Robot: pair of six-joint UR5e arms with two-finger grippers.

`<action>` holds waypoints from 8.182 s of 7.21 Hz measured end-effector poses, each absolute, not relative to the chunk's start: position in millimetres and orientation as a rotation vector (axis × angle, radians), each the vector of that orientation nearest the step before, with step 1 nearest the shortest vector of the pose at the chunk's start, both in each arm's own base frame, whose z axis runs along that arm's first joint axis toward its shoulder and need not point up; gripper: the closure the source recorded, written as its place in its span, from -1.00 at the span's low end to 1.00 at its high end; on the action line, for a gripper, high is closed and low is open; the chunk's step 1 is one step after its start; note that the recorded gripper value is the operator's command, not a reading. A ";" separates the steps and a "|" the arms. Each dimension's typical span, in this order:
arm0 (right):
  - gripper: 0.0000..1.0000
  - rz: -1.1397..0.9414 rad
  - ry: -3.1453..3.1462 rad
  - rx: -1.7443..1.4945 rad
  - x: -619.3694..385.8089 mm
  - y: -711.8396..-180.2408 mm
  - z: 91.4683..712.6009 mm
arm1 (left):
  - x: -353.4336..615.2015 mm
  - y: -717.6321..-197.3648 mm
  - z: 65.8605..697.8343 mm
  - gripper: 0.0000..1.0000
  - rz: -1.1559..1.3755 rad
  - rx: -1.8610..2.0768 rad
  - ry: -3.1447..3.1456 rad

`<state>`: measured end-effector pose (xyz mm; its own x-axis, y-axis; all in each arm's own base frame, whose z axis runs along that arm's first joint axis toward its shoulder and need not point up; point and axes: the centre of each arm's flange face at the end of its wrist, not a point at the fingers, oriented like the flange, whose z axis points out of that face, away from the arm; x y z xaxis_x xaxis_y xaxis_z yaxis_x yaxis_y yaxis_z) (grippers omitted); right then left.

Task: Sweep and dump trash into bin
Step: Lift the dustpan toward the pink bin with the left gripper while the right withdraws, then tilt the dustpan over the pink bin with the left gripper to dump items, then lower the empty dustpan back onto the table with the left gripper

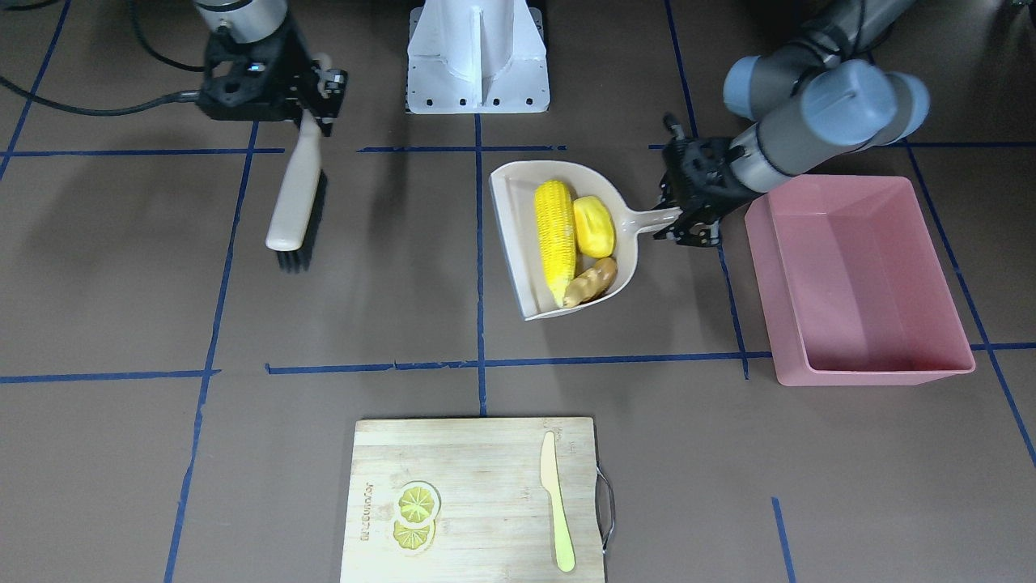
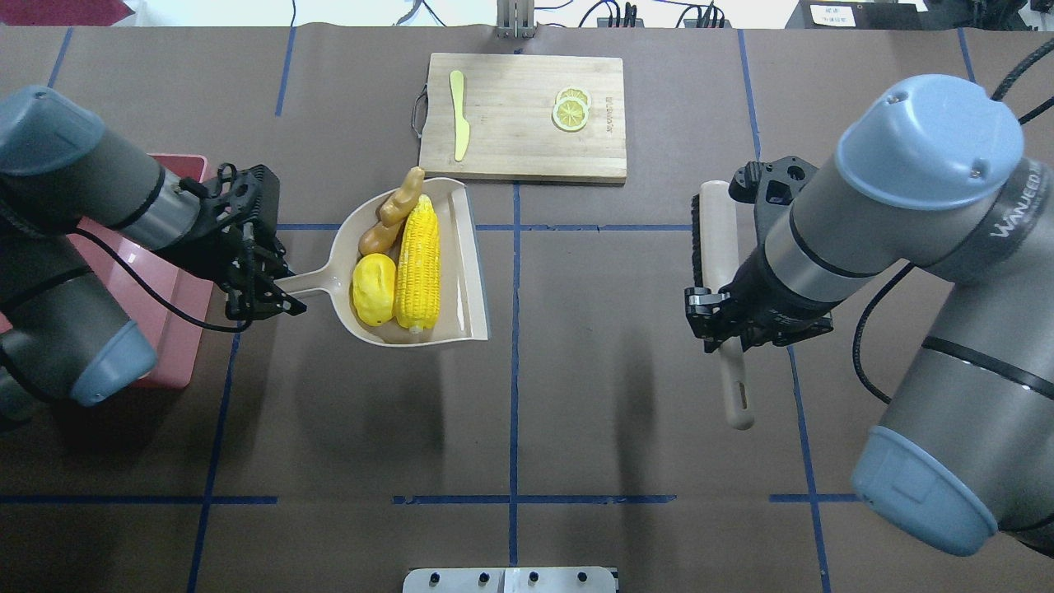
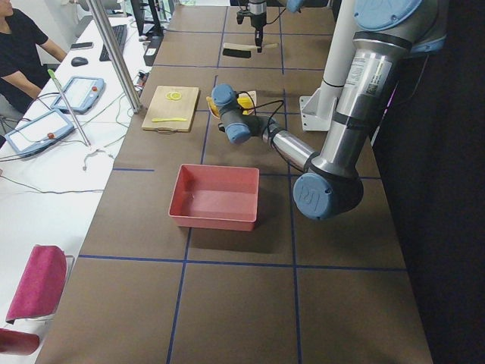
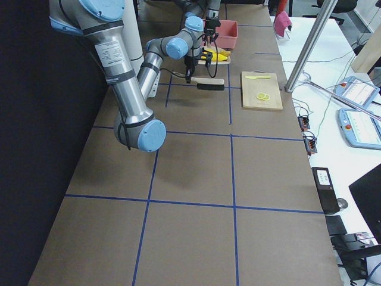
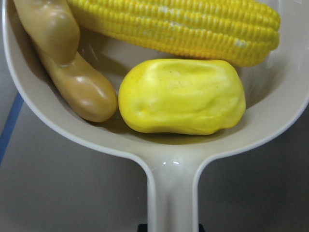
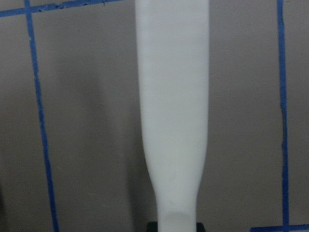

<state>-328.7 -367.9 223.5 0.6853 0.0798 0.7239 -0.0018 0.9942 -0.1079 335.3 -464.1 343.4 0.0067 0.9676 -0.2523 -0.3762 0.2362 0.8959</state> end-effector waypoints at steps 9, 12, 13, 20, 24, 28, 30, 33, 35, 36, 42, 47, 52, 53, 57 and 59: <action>1.00 -0.032 -0.724 -0.032 -255.2 -400.2 293.7 | 34.4 -392.5 384.3 1.00 0.643 0.535 0.928; 1.00 -0.029 -0.726 -0.028 -253.3 -400.6 292.7 | -25.8 -377.4 425.1 1.00 0.412 0.396 0.914; 1.00 -0.029 -0.726 -0.028 -253.0 -400.5 292.6 | -33.8 -370.1 436.4 0.99 0.376 0.365 0.911; 1.00 -0.028 -0.724 -0.029 -252.2 -400.1 294.0 | -49.9 -358.6 478.0 0.95 0.382 0.288 0.629; 1.00 -0.027 -0.723 -0.031 -251.2 -399.3 295.0 | -23.0 -364.1 484.0 0.90 0.520 0.243 0.433; 1.00 -0.023 -0.718 -0.035 -249.2 -398.4 298.6 | -4.8 -353.3 464.3 0.87 0.617 0.147 0.226; 1.00 -0.022 -0.717 -0.037 -248.6 -398.1 300.4 | 2.2 -345.0 458.1 0.87 0.673 0.084 0.121; 1.00 -0.021 -0.714 -0.039 -247.9 -397.4 303.4 | 9.0 -344.7 452.4 0.88 0.721 0.029 0.025; 1.00 -0.021 -0.715 -0.038 -247.8 -397.3 303.8 | 10.0 -346.6 448.3 0.89 0.723 0.027 0.017; 1.00 -0.024 -0.712 -0.040 -247.2 -396.6 306.6 | 10.6 -347.4 440.5 0.89 0.724 0.046 0.020; 0.99 -0.082 -0.700 -0.079 -218.5 -365.6 396.1 | 50.4 -394.6 339.9 0.89 0.741 0.247 0.186; 0.97 -0.039 -0.774 -0.096 -195.6 -354.6 528.6 | 112.5 -404.3 289.6 0.89 0.858 0.348 0.313; 0.39 0.044 -0.783 -0.129 -192.9 -353.9 578.5 | 160.7 -415.4 283.3 0.86 0.939 0.350 0.345; 0.04 0.045 -0.779 -0.136 -193.2 -353.9 583.5 | 165.2 -415.0 282.2 0.86 0.948 0.352 0.348; -1.00 0.048 -0.759 -0.156 -195.6 -355.4 600.7 | 189.5 -406.7 269.4 0.86 1.013 0.413 0.429; -1.00 0.062 -0.758 -0.144 -193.7 -359.4 598.4 | 205.4 -401.1 265.8 0.88 1.053 0.436 0.449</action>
<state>-193.7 -359.4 598.4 0.7249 0.1078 0.6804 -0.0043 0.9884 -0.1521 205.4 -401.1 265.8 0.4226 0.8951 -0.1423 -0.7225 0.4275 0.5434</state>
